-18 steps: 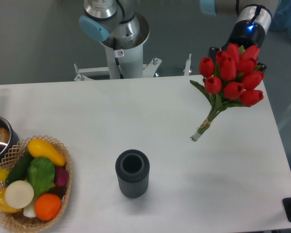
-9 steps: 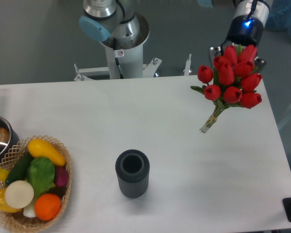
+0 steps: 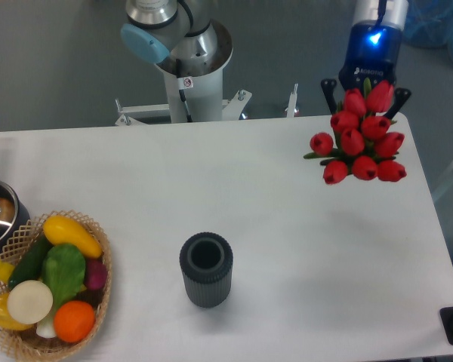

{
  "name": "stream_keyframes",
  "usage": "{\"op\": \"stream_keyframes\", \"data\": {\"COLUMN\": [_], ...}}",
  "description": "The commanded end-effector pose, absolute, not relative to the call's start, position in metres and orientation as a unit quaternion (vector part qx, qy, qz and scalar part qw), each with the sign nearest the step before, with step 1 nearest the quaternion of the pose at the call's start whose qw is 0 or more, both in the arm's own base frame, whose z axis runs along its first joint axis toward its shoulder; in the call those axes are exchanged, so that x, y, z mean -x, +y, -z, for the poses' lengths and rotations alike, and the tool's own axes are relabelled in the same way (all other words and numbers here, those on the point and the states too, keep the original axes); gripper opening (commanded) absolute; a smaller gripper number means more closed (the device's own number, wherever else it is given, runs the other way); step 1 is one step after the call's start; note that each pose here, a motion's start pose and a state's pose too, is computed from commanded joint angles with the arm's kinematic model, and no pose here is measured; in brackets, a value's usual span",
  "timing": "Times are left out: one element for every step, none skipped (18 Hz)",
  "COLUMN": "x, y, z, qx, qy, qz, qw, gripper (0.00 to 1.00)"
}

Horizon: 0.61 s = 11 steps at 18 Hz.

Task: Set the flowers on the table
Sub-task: 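Hold the red tulip bouquet and swing it so the blooms hang downward, then lower the held tulip bouquet toward the table beside the black container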

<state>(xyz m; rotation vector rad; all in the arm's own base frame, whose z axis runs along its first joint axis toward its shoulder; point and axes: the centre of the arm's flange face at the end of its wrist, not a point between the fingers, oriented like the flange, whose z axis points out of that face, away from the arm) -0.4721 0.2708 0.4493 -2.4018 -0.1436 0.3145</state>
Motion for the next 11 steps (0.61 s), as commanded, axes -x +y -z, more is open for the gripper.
{"op": "stream_keyframes", "data": {"x": [0.474, 0.476, 0.478, 0.481, 0.483, 0.486, 0.489, 0.491, 0.491, 0.494, 0.498], "y": [0.268, 0.266, 0.265, 0.263, 0.263, 0.266, 0.268, 0.273, 0.282, 0.287, 0.294], "z": [-0.444, -0.439, -0.436, -0.429, -0.421, -0.413, -0.403, -0.392, -0.383, -0.372, -0.356], "qx": [0.933, 0.938, 0.942, 0.946, 0.95, 0.955, 0.959, 0.963, 0.965, 0.967, 0.969], "qy": [-0.062, -0.067, -0.071, -0.076, -0.079, -0.079, -0.08, -0.076, -0.068, -0.067, -0.066], "qz": [-0.124, -0.125, -0.127, -0.126, -0.124, -0.122, -0.117, -0.109, -0.101, -0.09, -0.074], "qw": [0.332, 0.316, 0.303, 0.289, 0.274, 0.259, 0.245, 0.235, 0.231, 0.229, 0.225], "gripper": [0.29, 0.29, 0.29, 0.29, 0.29, 0.29, 0.29, 0.29, 0.29, 0.29, 0.29]}}
